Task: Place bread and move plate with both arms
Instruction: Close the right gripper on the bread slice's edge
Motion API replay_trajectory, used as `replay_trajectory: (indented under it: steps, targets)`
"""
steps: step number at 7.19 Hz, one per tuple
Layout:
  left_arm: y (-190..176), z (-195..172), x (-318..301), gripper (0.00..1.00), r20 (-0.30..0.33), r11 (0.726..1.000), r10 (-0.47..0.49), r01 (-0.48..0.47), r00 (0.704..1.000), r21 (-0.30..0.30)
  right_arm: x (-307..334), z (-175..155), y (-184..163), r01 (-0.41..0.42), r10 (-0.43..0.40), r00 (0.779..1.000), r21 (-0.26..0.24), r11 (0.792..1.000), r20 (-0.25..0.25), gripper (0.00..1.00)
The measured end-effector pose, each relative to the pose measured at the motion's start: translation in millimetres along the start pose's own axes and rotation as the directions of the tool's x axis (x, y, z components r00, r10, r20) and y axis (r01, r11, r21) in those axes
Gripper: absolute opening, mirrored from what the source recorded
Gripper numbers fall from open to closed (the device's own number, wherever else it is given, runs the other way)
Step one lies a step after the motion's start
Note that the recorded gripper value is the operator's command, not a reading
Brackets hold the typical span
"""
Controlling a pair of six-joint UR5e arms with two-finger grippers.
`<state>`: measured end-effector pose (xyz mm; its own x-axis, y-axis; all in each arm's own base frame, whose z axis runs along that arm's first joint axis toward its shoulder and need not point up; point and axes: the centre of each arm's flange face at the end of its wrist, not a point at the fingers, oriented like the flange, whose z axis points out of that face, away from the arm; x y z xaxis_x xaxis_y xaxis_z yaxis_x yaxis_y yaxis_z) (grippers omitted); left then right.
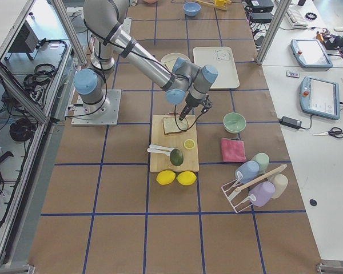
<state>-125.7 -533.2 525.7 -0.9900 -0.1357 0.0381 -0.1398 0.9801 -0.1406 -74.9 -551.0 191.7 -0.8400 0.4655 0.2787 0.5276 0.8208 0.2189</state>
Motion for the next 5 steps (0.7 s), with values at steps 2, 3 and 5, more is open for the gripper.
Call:
replay_trajectory:
  steps: [2,3,5]
  targets:
    - [0.0,0.0,0.0,1.0,0.0,1.0,0.0,0.0,1.0,0.0,-0.1,0.1,-0.3,-0.001,0.001,1.0,0.001,1.0,0.0,0.05]
    - [0.0,0.0,0.0,1.0,0.0,1.0,0.0,0.0,1.0,0.0,-0.2,0.1,-0.3,-0.002,0.002,1.0,0.001,1.0,0.001,0.0]
    - [0.0,0.0,0.1,1.0,0.0,1.0,0.0,0.0,1.0,0.0,-0.9,0.3,0.0,-0.005,0.005,1.0,-0.003,1.0,0.008,0.0]
